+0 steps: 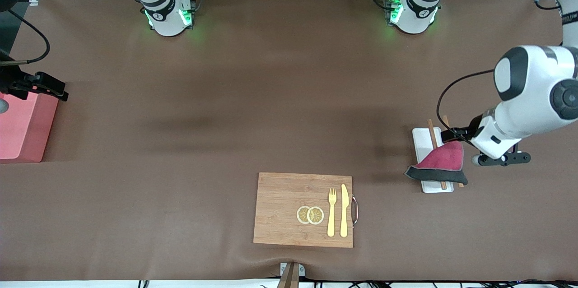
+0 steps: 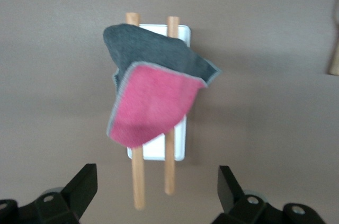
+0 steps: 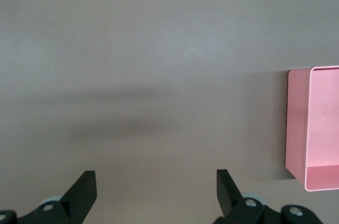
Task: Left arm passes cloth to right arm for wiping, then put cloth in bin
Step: 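Reach the left gripper down to the pink-grey cloth on the tray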
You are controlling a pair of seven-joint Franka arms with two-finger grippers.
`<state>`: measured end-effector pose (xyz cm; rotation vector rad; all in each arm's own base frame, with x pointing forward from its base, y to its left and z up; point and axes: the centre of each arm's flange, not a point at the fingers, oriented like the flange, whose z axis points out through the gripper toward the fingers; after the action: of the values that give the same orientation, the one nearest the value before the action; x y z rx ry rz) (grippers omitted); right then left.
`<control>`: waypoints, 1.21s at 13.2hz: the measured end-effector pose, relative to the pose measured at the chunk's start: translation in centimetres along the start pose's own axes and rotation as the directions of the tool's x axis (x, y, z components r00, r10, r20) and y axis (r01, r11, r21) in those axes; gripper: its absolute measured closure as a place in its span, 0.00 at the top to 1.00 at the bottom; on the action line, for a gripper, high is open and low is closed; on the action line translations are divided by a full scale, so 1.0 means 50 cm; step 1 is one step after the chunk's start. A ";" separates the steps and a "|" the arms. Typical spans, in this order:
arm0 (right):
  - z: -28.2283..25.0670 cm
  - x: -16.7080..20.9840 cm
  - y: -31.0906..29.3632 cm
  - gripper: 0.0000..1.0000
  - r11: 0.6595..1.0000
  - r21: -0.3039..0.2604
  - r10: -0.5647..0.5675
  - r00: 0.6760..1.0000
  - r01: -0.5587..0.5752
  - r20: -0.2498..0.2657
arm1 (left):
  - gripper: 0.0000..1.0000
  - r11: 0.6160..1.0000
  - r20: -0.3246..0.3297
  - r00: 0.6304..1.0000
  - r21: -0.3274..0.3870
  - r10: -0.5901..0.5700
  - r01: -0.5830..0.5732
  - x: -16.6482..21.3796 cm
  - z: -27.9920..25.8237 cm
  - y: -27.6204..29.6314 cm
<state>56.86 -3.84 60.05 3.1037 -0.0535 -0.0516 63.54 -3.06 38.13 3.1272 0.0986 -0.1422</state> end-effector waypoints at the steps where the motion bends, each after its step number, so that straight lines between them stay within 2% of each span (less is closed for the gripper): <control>1: 0.000 0.000 0.000 1.00 1.000 0.000 0.000 1.000 0.000 0.000 | 1.00 1.000 0.005 1.000 0.000 -0.003 0.003 0.012 0.026 -0.012; 5: 0.000 0.000 0.001 1.00 1.000 0.000 0.001 1.000 -0.001 0.000 | 0.96 1.000 0.027 1.000 -0.003 -0.001 0.002 0.047 0.099 -0.063; 8: 0.001 0.000 0.001 1.00 1.000 0.000 0.001 1.000 -0.001 0.001 | 0.66 1.000 0.039 0.999 -0.003 -0.002 0.002 0.056 0.130 -0.069; 9: 0.001 0.000 0.001 1.00 1.000 0.000 0.001 1.000 -0.001 0.001 | 0.65 1.000 0.038 0.999 -0.004 0.000 0.000 0.057 0.131 -0.067; 10: 0.001 0.000 0.001 1.00 1.000 0.000 0.001 1.000 -0.001 0.001 | 0.57 1.000 0.037 0.999 -0.004 0.001 -0.001 0.057 0.130 -0.065; 13: 0.001 0.000 0.001 1.00 1.000 0.000 0.001 1.000 -0.001 0.001 | 0.22 1.000 0.035 0.999 -0.004 0.002 -0.002 0.058 0.128 -0.063; 15: 0.001 0.000 0.001 1.00 1.000 0.000 0.001 1.000 -0.001 0.001 | 0.03 1.000 0.031 1.000 -0.005 0.006 -0.005 0.061 0.125 -0.059; 16: 0.001 0.000 0.001 1.00 1.000 0.000 0.000 1.000 0.000 0.001 | 0.03 1.000 0.031 1.000 -0.005 0.005 -0.005 0.062 0.126 -0.060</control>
<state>56.86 -3.89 60.01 3.1039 -0.0543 -0.0537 65.86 0.05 31.56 3.1186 0.0909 -0.1900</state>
